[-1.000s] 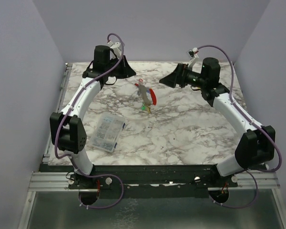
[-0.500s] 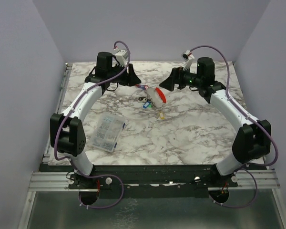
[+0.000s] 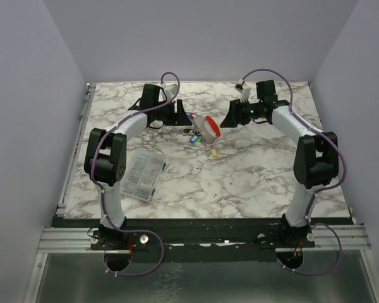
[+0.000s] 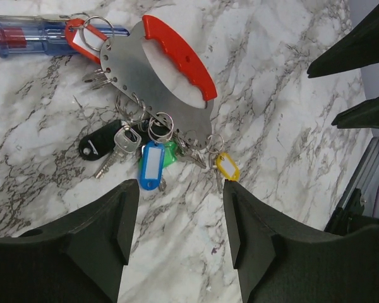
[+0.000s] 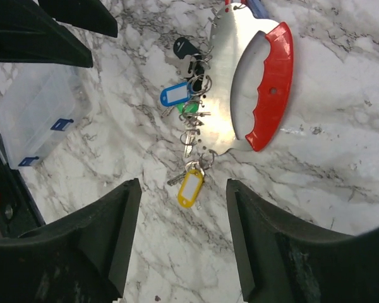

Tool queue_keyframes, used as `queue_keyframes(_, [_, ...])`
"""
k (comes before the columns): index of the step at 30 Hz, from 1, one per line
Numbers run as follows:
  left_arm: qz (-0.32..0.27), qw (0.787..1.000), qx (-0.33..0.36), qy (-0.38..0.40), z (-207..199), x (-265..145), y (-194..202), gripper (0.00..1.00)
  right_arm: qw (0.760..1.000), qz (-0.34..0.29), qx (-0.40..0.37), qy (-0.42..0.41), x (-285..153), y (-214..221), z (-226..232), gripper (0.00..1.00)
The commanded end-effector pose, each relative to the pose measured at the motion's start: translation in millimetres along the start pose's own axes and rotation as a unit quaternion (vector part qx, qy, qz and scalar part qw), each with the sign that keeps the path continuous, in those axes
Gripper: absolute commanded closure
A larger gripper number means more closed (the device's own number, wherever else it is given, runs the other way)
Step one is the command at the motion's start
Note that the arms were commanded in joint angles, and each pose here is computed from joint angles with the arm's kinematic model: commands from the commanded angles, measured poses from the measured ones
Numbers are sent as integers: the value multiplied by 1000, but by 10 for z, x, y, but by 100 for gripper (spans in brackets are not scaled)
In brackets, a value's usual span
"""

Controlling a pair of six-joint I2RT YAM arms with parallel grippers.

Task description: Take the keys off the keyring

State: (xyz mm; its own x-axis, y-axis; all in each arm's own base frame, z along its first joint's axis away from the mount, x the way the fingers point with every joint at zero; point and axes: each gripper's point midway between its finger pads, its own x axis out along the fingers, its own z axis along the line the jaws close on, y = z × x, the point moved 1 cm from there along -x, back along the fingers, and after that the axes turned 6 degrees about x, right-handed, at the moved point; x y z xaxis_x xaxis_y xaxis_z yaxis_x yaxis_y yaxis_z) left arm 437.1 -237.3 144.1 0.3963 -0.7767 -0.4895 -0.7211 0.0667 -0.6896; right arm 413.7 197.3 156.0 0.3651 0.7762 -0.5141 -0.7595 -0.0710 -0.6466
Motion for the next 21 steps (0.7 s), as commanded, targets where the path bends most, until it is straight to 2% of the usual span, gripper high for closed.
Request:
queue_keyframes(1, [-40,998,-38,44,1,196,-149,39,998,54,-18,-19,106,64,-116,36])
queue_keyframes(8, [-77,993,-73,57,240,504,-107,37,998,56,2,-8,374,25,-460,39])
queue_keyframes(14, [-74,991,-98,53,466,756,-13,35,997,69,22,-13,601,102,-667,40])
queue_keyframes(21, [-68,986,-131,84,411,984,145,37,993,93,54,-45,765,370,-741,41])
